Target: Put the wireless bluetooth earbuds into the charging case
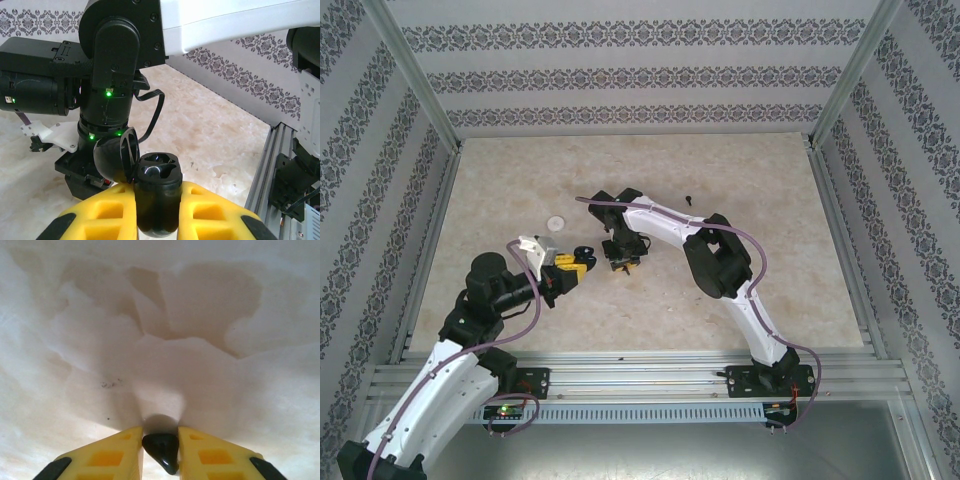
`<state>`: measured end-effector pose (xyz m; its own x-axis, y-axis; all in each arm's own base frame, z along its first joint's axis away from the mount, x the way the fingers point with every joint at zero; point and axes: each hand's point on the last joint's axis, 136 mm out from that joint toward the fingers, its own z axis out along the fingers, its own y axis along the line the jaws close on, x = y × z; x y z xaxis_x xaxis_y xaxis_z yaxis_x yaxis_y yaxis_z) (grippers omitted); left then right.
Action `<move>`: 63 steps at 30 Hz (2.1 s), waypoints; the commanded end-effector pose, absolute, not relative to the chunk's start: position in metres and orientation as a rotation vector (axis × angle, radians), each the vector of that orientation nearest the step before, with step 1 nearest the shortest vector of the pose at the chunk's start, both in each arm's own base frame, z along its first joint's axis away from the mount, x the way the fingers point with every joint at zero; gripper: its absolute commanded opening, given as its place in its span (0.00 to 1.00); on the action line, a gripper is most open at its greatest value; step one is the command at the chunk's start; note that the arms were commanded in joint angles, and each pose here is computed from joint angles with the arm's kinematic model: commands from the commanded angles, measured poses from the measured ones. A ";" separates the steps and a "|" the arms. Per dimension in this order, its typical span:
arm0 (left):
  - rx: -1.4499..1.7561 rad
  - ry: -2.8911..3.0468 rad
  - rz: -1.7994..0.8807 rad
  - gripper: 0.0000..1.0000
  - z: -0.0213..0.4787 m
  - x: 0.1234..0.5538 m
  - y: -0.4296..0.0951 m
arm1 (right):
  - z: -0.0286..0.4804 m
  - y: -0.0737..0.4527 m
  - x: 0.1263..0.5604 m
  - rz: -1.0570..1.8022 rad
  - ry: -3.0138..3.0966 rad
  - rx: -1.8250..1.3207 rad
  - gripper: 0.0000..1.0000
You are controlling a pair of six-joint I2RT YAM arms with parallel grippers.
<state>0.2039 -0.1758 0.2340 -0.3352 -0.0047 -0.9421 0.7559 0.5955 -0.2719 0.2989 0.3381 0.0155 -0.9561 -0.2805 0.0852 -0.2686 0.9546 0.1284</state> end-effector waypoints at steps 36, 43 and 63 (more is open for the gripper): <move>0.722 1.389 -1.165 0.00 0.304 0.194 -0.205 | 0.302 0.315 0.270 -1.394 -3.589 0.616 0.14; 0.727 1.388 -1.189 0.00 0.313 0.205 -0.210 | 0.350 0.322 0.244 -1.722 -3.523 0.775 0.14; 0.722 1.319 -1.260 0.00 0.320 0.219 -0.219 | 0.343 0.365 0.224 -1.892 -3.349 1.040 0.13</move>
<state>0.2269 -0.2206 0.2983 -0.2815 -0.2403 -0.9290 0.9022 0.2633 -0.3416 0.2256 0.3605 0.3364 -0.5794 -0.0083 -0.8150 -0.6942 0.5288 0.4882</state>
